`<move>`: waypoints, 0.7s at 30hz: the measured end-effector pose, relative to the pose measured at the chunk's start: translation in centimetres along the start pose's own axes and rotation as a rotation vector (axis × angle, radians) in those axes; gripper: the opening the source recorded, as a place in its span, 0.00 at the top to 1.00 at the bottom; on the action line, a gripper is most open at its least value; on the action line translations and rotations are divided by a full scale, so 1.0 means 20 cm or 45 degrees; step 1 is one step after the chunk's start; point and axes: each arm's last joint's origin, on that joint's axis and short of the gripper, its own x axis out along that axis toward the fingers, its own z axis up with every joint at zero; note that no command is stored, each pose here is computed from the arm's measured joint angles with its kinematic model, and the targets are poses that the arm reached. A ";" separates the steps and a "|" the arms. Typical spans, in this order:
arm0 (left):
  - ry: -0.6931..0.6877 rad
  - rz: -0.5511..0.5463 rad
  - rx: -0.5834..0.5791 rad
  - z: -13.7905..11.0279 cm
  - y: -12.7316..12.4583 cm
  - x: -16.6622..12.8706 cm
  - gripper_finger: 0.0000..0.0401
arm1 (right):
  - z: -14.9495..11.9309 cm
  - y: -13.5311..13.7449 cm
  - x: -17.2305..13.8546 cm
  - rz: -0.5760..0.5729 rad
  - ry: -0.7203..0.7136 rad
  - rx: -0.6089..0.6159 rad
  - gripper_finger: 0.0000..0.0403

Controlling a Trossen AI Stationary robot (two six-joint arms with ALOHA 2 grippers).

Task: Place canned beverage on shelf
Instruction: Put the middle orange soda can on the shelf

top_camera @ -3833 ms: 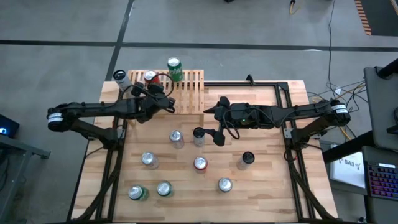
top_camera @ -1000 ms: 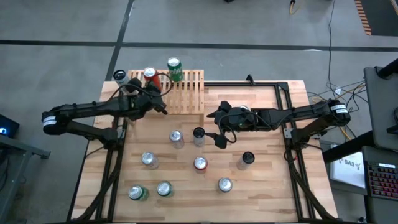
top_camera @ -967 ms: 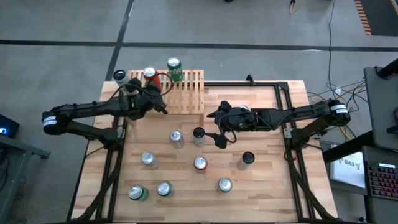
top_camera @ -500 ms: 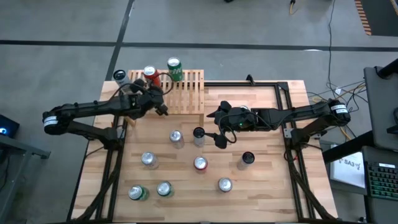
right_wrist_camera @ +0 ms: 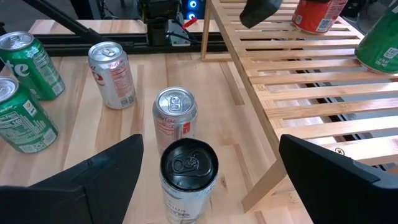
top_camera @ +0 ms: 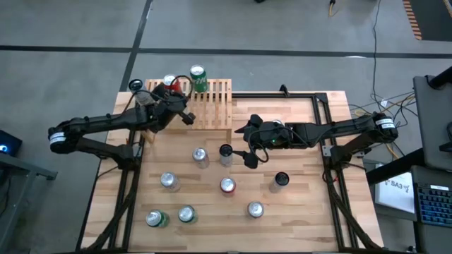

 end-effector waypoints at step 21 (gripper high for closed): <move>0.046 0.286 -0.061 0.00 -0.01 0.08 1.00 | 0.00 0.00 0.00 -0.001 0.004 0.002 0.10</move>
